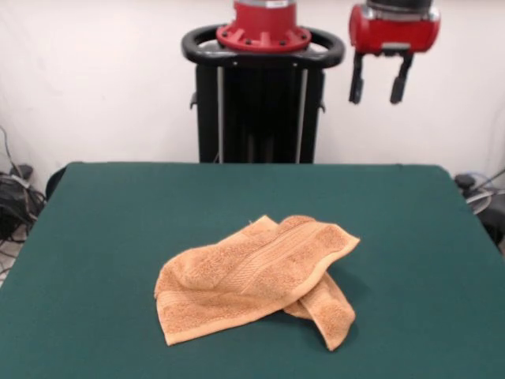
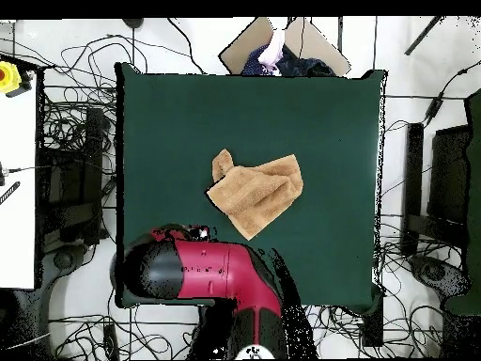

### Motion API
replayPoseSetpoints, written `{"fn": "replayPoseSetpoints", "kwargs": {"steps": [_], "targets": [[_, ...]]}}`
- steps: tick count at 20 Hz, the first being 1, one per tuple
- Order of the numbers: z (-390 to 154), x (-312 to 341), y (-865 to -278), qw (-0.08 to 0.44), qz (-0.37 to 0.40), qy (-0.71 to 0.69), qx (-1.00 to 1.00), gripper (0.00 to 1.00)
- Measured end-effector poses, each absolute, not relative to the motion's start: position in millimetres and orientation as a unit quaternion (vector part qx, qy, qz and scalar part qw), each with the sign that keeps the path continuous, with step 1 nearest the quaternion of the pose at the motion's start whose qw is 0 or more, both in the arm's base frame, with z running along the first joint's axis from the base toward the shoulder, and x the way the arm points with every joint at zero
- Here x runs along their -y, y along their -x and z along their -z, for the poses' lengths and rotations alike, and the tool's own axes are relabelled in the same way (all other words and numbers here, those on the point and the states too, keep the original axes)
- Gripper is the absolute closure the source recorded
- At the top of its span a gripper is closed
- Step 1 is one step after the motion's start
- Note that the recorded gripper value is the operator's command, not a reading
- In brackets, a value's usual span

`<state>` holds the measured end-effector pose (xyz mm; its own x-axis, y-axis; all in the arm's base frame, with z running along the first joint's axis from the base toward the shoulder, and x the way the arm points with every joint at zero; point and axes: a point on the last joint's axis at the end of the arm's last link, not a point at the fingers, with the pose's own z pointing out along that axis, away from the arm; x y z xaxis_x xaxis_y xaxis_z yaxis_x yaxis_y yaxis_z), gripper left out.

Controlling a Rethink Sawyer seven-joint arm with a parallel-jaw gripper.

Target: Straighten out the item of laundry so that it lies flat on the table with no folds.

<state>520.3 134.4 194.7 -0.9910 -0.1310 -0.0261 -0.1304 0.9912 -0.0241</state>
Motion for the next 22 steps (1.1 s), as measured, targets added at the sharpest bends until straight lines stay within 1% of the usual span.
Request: {"fn": "replayPoseSetpoints", "kwargs": {"steps": [5,11,16,22], "targets": [[-174,-127,-551,0.014,0.020,0.061,-0.998,0.00],[-143,-111,-573,0.002,0.032,0.052,-0.998,0.00],[-119,-106,-581,-0.010,0.036,0.051,-0.998,0.00],[-95,-94,-577,-0.030,0.046,0.045,-0.997,0.00]]}}
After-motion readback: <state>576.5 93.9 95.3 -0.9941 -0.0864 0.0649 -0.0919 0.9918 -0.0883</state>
